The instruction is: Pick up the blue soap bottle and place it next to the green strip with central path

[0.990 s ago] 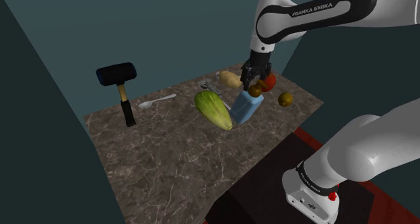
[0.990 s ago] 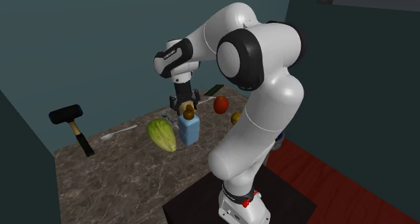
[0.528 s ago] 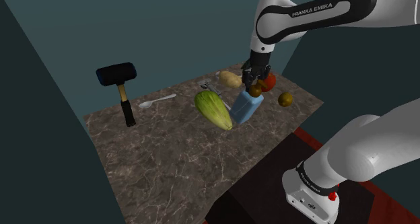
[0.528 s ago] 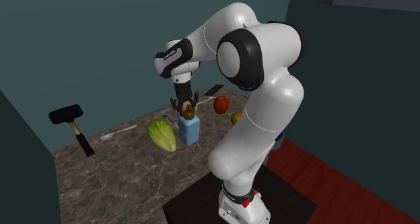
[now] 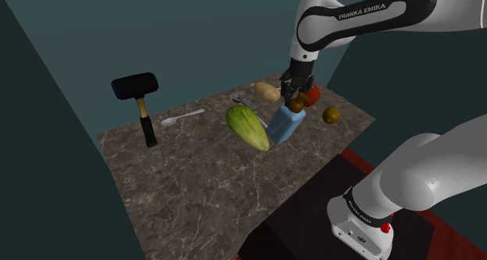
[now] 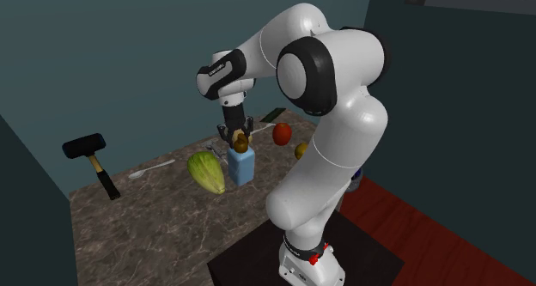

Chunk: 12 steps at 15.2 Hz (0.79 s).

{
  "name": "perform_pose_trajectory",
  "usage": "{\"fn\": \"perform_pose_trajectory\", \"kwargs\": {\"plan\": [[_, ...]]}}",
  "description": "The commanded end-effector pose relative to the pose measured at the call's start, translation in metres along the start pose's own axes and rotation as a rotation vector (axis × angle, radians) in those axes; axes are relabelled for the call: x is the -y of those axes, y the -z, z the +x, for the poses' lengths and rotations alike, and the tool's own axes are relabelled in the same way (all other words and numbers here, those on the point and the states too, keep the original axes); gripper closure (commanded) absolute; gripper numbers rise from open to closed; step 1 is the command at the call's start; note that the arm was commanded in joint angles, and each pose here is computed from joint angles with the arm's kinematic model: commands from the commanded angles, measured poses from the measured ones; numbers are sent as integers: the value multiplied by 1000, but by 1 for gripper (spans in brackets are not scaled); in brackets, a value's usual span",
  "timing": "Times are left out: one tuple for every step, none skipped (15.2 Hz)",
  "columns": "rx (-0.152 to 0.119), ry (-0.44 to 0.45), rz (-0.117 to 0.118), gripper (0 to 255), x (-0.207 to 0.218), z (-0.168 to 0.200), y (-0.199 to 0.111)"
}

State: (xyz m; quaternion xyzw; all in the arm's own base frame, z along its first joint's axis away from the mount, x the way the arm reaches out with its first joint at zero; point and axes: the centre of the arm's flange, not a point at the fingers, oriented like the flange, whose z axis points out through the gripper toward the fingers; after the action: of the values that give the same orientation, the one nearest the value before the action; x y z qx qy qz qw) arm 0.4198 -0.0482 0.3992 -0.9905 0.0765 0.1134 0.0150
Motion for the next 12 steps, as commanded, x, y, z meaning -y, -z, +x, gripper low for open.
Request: {"fn": "perform_pose_trajectory", "kwargs": {"plan": [[0,0,0,255,0,-1,5],[0,0,0,255,0,-2,10],[0,0,0,255,0,-4,15],[0,0,0,255,0,-5,20],[0,0,0,255,0,-6,25],[0,0,0,255,0,-7,31],[0,0,0,255,0,-8,36],[0,0,0,255,1,-10,41],[0,0,0,255,1,-11,46],[0,0,0,255,1,-12,51],[0,0,0,255,1,-13,56],[0,0,0,255,1,-14,61]]}}
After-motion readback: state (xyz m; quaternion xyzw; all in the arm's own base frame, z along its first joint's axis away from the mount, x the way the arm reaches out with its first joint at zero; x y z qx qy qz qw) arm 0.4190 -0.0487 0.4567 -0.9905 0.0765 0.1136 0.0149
